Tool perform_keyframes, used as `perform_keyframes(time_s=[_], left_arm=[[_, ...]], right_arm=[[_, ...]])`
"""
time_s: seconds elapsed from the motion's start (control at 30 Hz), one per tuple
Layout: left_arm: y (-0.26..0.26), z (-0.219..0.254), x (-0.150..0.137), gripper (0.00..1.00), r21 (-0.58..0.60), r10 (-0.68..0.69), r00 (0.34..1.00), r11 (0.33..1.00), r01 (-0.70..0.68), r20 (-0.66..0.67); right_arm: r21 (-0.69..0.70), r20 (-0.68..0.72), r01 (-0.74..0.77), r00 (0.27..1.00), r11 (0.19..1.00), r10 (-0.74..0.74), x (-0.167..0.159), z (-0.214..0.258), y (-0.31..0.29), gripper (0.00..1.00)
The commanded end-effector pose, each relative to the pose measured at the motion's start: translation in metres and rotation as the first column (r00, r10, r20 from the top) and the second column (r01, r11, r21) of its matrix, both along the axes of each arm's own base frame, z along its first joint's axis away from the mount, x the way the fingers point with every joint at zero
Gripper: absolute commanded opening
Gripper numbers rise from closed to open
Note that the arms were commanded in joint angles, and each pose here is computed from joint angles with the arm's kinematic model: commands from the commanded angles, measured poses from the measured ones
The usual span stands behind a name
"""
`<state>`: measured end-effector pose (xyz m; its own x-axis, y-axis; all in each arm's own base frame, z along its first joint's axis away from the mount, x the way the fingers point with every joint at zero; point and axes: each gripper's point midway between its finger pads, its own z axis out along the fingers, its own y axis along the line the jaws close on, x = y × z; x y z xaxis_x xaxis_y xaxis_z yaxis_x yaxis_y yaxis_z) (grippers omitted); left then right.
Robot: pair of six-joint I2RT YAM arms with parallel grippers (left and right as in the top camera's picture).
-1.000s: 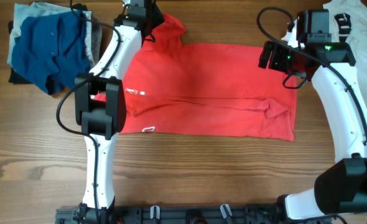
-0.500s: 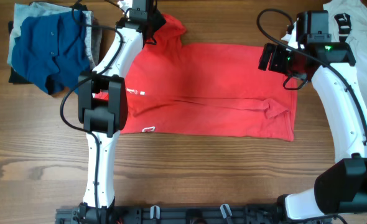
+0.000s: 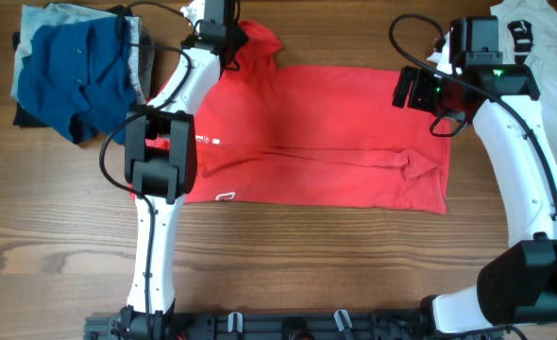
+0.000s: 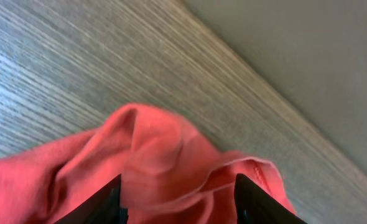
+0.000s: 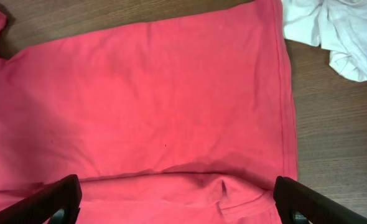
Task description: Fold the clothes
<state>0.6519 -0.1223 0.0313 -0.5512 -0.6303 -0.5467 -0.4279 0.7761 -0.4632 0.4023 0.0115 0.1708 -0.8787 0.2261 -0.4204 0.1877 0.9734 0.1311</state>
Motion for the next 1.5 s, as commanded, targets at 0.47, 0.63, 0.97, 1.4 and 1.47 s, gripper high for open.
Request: perform_keyframes(time_s=[0.47, 0.63, 0.97, 1.4, 1.47], left_arm=[[0.023, 0.002, 0.011, 0.51, 0.026, 0.062, 0.997, 0.998, -0.063, 0.037], [0.021, 0.001, 0.015, 0.51, 0.019, 0.059, 0.997, 0.998, -0.06, 0.053], [0.019, -0.01, 0.011, 0.45, 0.022, 0.053, 0.998, 0.998, -0.053, 0.026], [0.015, -0.02, 0.013, 0.04, 0.0, 0.031, 0.999, 1.0, -0.031, 0.024], [0.014, -0.013, 0.014, 0.04, -0.002, 0.031, 0.999, 1.0, -0.031, 0.037]], right_arm=[[-0.012, 0.033, -0.007, 0.999, 1.0, 0.007, 0.004, 0.01, -0.002, 1.0], [-0.012, 0.033, -0.007, 0.999, 1.0, 0.008, 0.004, 0.01, -0.002, 1.0], [-0.012, 0.04, -0.007, 0.999, 1.0, 0.007, 0.005, 0.011, -0.002, 1.0], [-0.012, 0.041, -0.007, 0.999, 1.0, 0.008, 0.006, 0.011, -0.002, 1.0], [-0.012, 0.04, -0.008, 0.999, 1.0, 0.008, 0.005, 0.011, -0.002, 1.0]])
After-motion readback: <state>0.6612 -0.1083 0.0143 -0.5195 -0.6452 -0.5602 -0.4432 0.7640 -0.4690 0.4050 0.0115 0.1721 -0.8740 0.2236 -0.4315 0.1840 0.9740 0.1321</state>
